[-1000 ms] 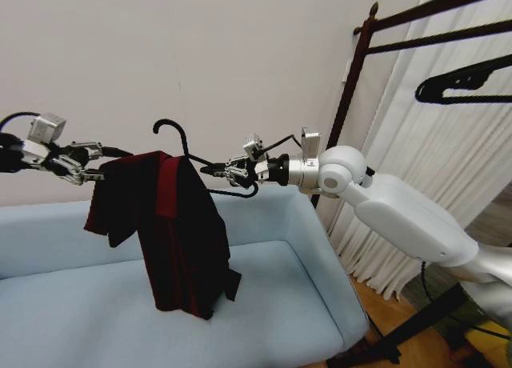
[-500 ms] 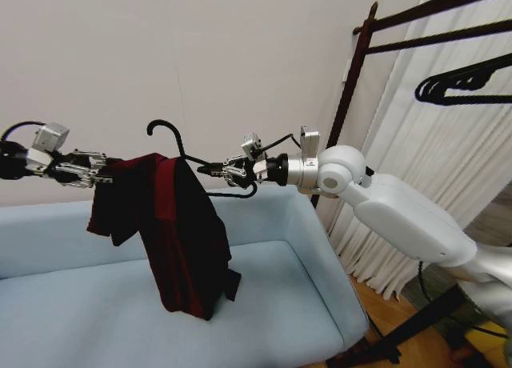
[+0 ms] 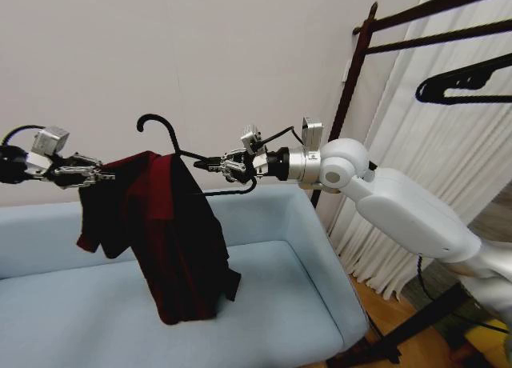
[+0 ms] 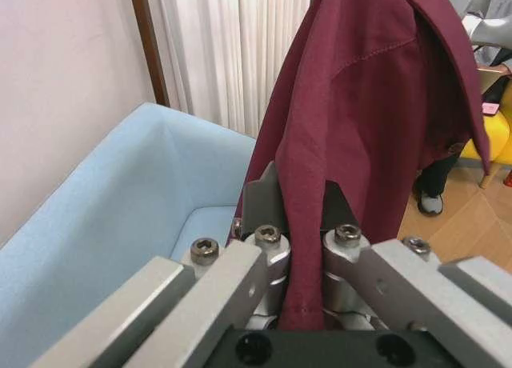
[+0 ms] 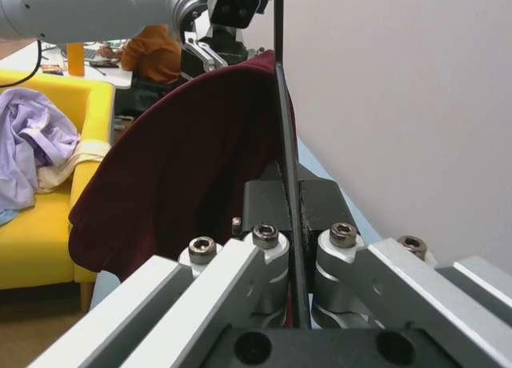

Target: Pick up the clothes from the sofa and hang them on the clothes hanger.

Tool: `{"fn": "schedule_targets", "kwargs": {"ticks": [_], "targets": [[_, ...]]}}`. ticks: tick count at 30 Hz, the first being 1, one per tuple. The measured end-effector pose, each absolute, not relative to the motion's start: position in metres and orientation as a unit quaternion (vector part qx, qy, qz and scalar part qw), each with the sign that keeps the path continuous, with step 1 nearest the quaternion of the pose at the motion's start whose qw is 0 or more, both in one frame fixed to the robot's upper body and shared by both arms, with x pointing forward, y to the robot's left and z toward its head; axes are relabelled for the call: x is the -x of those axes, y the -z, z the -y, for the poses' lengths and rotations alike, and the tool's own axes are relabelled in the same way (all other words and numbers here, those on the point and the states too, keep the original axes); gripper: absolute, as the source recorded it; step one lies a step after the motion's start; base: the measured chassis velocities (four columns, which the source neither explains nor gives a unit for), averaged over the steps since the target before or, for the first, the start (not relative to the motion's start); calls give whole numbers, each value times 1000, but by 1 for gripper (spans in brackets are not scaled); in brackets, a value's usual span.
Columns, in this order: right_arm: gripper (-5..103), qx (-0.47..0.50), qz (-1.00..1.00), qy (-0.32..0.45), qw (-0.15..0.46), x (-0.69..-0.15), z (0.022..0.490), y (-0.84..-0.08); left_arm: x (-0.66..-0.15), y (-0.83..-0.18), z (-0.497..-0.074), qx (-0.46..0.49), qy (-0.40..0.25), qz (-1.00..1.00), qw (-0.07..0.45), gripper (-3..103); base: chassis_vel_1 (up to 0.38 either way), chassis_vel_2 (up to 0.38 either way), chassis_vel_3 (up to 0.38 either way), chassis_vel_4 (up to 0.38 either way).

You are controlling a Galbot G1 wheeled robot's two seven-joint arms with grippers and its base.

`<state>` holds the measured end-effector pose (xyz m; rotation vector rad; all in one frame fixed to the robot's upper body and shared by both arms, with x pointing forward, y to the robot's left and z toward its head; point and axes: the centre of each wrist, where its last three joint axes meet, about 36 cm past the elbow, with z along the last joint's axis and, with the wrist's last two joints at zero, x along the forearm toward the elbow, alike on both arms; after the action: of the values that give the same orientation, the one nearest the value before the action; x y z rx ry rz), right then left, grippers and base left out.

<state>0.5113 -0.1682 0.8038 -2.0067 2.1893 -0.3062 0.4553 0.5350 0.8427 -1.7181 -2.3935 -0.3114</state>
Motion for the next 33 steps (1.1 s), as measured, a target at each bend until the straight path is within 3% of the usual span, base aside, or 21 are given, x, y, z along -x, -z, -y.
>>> {"fn": "schedule_targets", "kwargs": {"ticks": [14,17,25,32,33], "targets": [[4,657,-742,107,75,-514,169,-800,-453,-842,-536,581,100,803,85,2,0,0,0,0],[20,640,-756,107,79,-515,176,-801,-453,-843,-538,583,101,802,83,2,0,0,0,0],[41,596,-793,92,84,-510,206,-805,-452,-845,-542,585,102,800,79,2,0,0,0,0],[74,559,-826,44,59,-504,243,-777,-450,-847,-549,587,98,800,71,2,0,0,0,0],[74,553,-831,38,53,-505,247,-771,-450,-848,-550,587,98,800,70,2,0,0,0,0]]}}
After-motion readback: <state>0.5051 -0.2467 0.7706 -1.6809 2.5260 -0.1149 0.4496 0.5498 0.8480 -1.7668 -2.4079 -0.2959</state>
